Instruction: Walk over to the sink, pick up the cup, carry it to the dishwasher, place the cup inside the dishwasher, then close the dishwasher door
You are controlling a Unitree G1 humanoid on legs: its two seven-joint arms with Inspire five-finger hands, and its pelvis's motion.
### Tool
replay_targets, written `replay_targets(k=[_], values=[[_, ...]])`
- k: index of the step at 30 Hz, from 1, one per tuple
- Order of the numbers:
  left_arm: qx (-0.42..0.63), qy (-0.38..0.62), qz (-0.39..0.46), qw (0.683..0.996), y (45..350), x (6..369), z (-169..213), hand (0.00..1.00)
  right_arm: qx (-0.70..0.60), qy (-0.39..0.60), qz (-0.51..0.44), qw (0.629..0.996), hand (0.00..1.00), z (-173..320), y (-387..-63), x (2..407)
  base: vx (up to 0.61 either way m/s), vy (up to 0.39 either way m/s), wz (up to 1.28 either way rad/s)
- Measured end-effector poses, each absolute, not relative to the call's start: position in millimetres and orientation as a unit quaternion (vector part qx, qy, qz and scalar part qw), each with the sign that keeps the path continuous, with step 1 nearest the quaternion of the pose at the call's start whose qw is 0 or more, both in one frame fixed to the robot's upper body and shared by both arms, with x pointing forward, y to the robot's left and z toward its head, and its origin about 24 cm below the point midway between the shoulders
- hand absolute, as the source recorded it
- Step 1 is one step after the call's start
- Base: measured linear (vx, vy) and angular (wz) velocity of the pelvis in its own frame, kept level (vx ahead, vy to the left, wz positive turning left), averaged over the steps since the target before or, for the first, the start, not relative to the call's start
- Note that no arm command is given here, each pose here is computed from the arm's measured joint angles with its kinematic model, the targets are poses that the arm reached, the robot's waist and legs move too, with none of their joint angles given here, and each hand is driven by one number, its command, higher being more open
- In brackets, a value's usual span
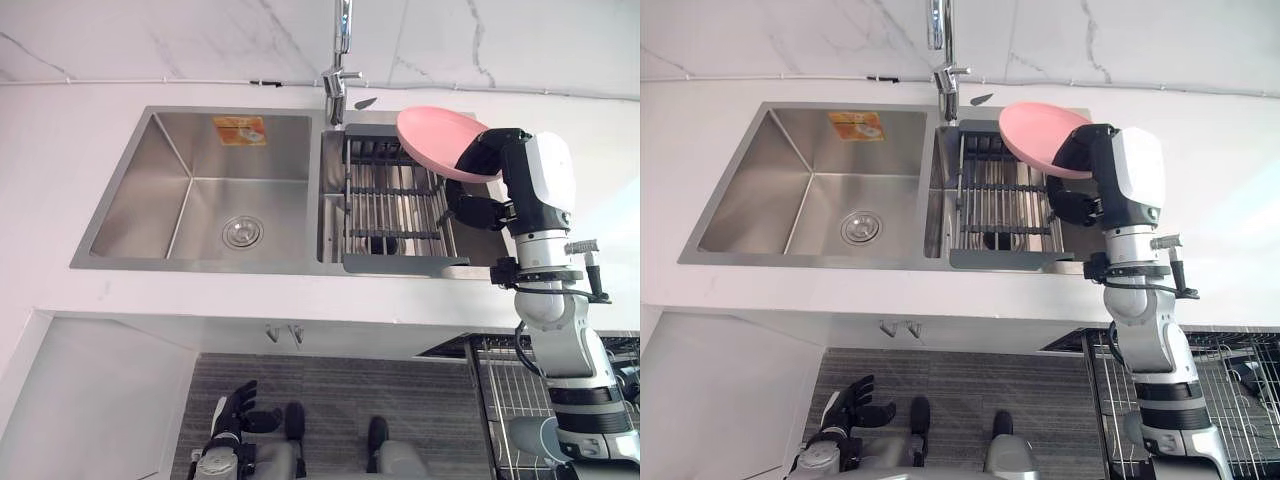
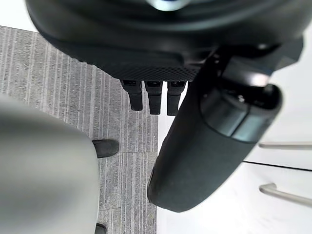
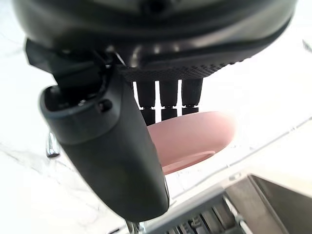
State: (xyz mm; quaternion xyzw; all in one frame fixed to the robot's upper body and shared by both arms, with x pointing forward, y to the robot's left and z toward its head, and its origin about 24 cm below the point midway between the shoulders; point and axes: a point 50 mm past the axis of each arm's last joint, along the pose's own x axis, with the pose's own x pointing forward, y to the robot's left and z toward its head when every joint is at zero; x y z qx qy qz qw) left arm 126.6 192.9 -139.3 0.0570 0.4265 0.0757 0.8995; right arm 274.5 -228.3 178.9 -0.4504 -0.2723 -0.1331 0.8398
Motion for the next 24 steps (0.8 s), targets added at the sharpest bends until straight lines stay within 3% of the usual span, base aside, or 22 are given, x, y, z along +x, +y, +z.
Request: replay_targets(k=[18, 24], values=[[0.069, 0.457, 0.066, 0.884, 190.7, 113.3, -146.9, 0.9, -0.344, -0.21, -0.21, 0.891, 0.3, 138.4, -242.0, 220.9, -0.02, -0.003, -0.04], [0.07, 0.462, 0.066, 0.882, 190.9, 110.9, -148.3, 0.9, -0.347, -0.193, -0.23, 0.889, 0.3, 133.2, -250.1, 208.7, -0.01, -0.011, 0.02]])
